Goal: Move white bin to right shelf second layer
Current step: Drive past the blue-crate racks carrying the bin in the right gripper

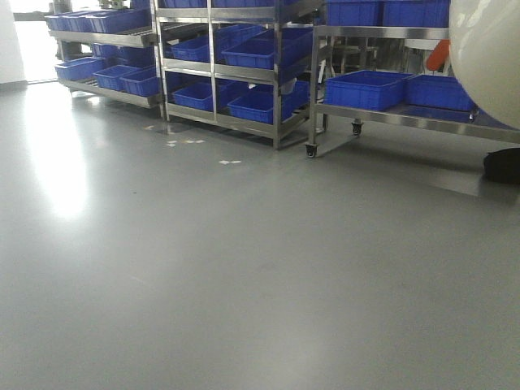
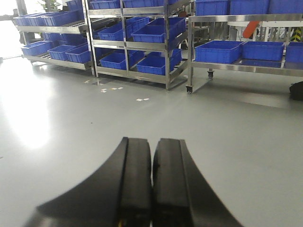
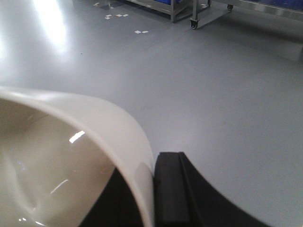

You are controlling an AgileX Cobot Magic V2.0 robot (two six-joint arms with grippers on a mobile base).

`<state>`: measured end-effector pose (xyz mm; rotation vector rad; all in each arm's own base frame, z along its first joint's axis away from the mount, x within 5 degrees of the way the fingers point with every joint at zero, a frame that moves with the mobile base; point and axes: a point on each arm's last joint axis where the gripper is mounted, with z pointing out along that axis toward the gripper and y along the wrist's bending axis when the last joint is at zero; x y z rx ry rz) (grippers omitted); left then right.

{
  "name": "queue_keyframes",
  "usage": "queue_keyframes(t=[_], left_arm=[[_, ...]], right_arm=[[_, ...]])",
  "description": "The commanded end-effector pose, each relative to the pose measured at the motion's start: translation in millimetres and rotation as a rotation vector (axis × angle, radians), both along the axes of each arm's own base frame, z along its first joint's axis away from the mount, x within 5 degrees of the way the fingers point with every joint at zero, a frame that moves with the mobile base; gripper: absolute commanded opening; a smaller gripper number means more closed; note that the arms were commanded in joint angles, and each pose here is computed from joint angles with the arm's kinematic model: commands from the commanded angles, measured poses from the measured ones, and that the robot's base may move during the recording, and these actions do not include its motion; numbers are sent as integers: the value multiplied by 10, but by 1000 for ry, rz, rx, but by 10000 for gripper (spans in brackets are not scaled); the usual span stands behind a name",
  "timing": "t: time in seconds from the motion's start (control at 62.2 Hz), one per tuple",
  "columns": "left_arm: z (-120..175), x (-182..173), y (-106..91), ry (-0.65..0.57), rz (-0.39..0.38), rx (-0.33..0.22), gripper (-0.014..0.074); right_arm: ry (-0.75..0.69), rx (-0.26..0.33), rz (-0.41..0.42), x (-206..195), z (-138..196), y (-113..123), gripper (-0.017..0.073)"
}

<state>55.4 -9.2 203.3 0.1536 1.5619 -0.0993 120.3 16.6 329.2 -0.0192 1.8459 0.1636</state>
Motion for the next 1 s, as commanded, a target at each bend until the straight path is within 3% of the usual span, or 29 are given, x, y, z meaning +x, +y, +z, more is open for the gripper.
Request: queue_keyframes(t=[0.0, 0.98], left_arm=[[-40, 3, 4, -60, 4, -19, 85], [-40, 3, 4, -60, 4, -19, 85]], right_arm=[[-136, 12, 4, 13, 205, 2, 56], [-136, 12, 4, 13, 205, 2, 56]])
